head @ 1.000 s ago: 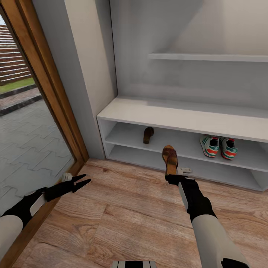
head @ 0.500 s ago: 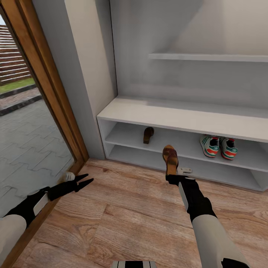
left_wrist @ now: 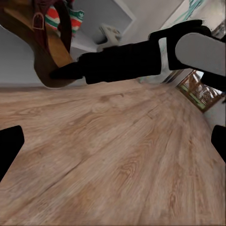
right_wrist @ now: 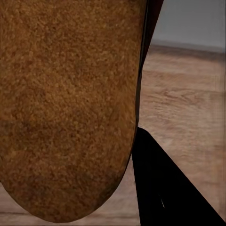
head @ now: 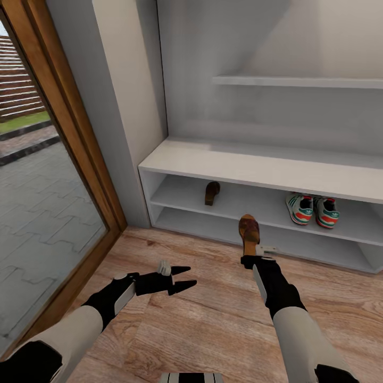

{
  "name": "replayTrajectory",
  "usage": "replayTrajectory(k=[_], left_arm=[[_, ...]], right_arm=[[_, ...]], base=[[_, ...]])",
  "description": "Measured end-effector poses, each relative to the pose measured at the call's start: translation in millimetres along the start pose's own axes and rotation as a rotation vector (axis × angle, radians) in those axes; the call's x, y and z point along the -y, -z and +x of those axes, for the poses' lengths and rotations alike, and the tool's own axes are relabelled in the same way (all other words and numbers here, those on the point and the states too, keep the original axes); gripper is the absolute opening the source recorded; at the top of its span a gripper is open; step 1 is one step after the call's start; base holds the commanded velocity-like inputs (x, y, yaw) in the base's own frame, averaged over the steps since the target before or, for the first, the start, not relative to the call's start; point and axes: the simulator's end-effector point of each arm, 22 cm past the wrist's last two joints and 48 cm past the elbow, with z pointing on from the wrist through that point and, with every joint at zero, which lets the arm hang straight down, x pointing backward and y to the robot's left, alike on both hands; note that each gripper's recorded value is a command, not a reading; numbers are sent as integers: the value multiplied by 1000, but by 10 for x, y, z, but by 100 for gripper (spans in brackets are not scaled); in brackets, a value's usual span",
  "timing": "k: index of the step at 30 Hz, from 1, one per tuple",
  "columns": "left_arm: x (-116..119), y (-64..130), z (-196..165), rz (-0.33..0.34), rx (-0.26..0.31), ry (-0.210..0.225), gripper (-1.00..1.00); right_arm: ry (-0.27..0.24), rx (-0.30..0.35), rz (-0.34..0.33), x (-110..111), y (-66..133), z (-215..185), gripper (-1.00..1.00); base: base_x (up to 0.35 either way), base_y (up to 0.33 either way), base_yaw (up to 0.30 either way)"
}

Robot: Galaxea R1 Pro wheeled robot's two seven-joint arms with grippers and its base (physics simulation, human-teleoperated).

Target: Pick up the two gym shoes and the two sandals from the corridor floor and place them onto the hallstand (shoe rack) in the corridor, making sure they are on the rack and not on the floor. Arrange them so the two gym shoes are next to each other and the two sandals are next to each other.

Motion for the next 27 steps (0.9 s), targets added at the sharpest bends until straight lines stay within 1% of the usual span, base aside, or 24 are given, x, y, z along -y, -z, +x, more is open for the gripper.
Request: replayTrajectory(k=[1, 2, 5, 9, 10, 20, 27], left_arm=[[46, -30, 4, 17, 0, 0, 100], [138, -65, 9, 54, -1, 1, 100], [210, -71, 12, 86, -1, 2, 100], [264, -70, 13, 110, -1, 2, 100], [308, -81, 11, 128, 0, 2, 100], [384, -83, 10, 161, 1, 2, 100], [387, -82, 10, 162, 1, 2, 100]], right_arm=[[0, 3, 3, 4, -3, -1, -100], [0, 8, 8, 13, -7, -6, -100], [0, 10, 9, 15, -9, -6, -100], [-1, 11, 10, 16, -9, -8, -100], [-1, 12, 12, 20, -8, -11, -100], [-8, 15, 9, 19, -3, -29, -100], [-9, 15, 9, 19, -3, -27, -100]], base=[[0, 0, 0], [0, 0, 0], [0, 0, 0], [0, 0, 0], [0, 0, 0], [1, 6, 0], [53, 132, 0]])
